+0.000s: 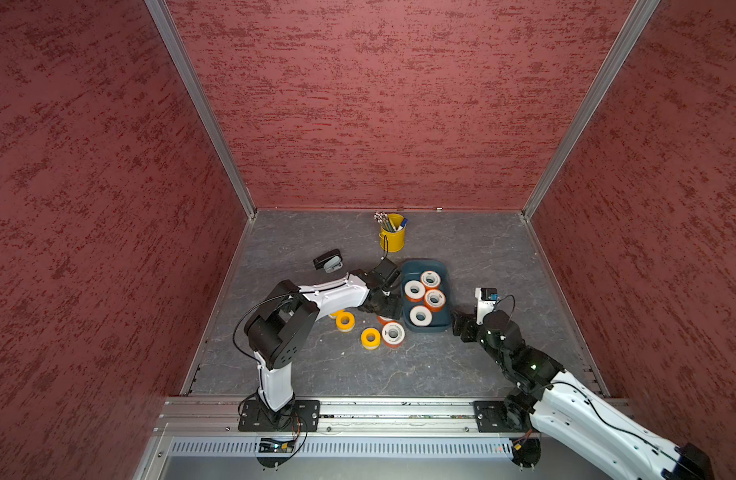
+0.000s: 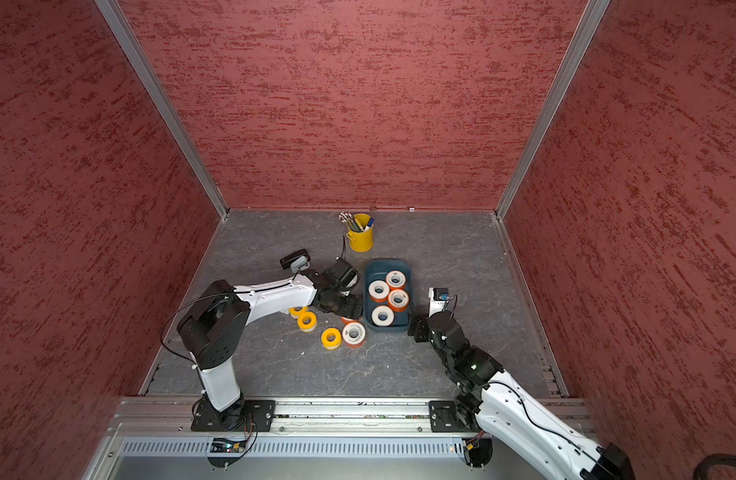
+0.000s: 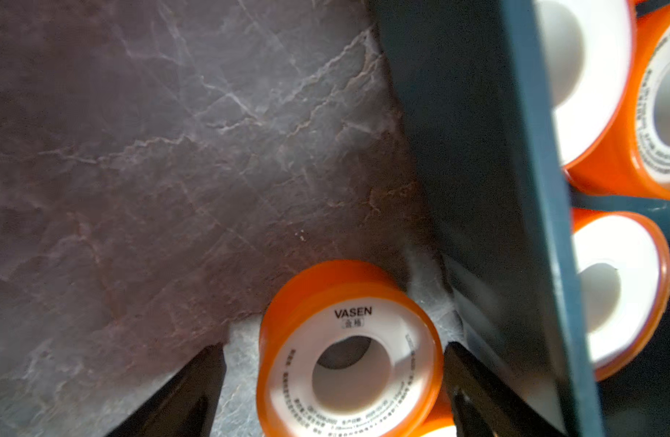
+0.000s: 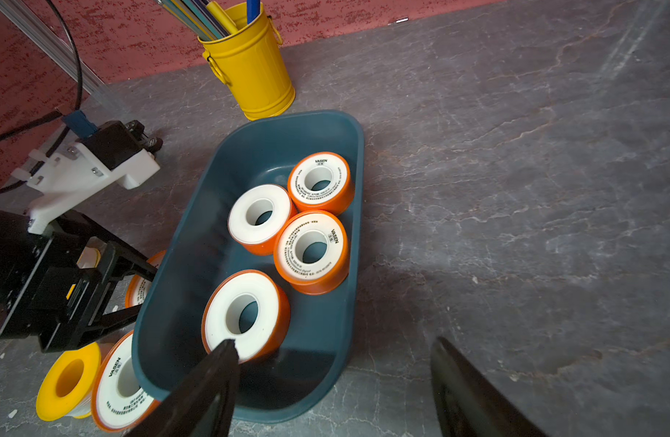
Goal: Put the sealing tape into the storage box
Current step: Pick up the sealing tape at the center of the board.
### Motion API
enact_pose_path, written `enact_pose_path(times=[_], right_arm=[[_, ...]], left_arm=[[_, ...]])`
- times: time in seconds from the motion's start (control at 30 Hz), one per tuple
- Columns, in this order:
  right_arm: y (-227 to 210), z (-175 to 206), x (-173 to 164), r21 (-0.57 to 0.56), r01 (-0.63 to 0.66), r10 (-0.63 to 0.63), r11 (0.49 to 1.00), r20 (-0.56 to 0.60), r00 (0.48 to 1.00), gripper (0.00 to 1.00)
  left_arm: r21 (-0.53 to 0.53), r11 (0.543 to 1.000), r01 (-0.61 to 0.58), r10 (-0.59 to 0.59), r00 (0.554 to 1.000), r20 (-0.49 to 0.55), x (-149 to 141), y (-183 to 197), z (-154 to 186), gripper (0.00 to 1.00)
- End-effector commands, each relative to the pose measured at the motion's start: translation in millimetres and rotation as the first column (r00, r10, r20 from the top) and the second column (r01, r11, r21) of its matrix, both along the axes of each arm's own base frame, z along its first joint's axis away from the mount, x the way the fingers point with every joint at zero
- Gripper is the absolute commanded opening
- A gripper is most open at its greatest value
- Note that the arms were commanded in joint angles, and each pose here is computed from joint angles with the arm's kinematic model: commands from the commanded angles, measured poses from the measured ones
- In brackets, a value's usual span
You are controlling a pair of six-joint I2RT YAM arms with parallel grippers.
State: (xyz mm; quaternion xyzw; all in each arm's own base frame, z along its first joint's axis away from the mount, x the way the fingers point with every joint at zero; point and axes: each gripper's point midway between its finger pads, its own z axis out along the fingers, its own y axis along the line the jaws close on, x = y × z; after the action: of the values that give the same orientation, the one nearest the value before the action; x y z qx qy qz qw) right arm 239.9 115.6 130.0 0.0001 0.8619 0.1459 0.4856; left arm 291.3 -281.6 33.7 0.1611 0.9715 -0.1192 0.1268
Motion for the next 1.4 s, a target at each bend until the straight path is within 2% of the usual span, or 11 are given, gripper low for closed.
enact_pose_path(times=[0.0,0.47,0.7,0.87,1.03,1.1,1.37], right_arm=[[0.2,6.7,4.0,0.019,0.013,-0.014,1.000,0.026,1.000,0.81],[0.8,5.3,4.5,0.015,0.013,-0.013,1.000,0.021,1.000,0.81],[1.1,4.9,4.5,0.014,0.011,-0.011,1.000,0.020,1.000,0.82],[1.6,4.7,4.7,0.014,0.009,-0.010,1.000,0.019,1.000,0.82],[1.6,4.6,5.1,0.012,0.010,-0.010,1.000,0.018,1.000,0.82],[1.8,4.5,5.0,0.013,0.010,-0.010,1.000,0.018,1.000,0.82],[1.9,4.2,5.0,0.013,0.009,-0.009,1.000,0.017,1.000,0.82]], left_arm=[[-0.028,0.999,0.025,-0.025,1.000,0.017,3.6,-12.8,2.9,0.93],[0.032,0.999,0.036,-0.037,0.999,0.028,0.8,-16.8,-3.6,0.95],[0.097,0.995,0.019,-0.022,0.999,0.031,1.1,-12.4,-12.2,0.92],[0.127,0.992,-0.004,-0.002,0.999,0.043,2.8,-4.9,-13.6,0.85],[0.143,0.990,-0.015,0.009,0.999,0.041,2.4,-1.8,-15.5,0.70],[0.142,0.990,-0.023,0.016,0.999,0.051,3.4,-0.5,-12.4,0.68],[0.092,0.995,-0.045,0.032,0.990,0.140,11.1,-0.4,32.7,0.63]])
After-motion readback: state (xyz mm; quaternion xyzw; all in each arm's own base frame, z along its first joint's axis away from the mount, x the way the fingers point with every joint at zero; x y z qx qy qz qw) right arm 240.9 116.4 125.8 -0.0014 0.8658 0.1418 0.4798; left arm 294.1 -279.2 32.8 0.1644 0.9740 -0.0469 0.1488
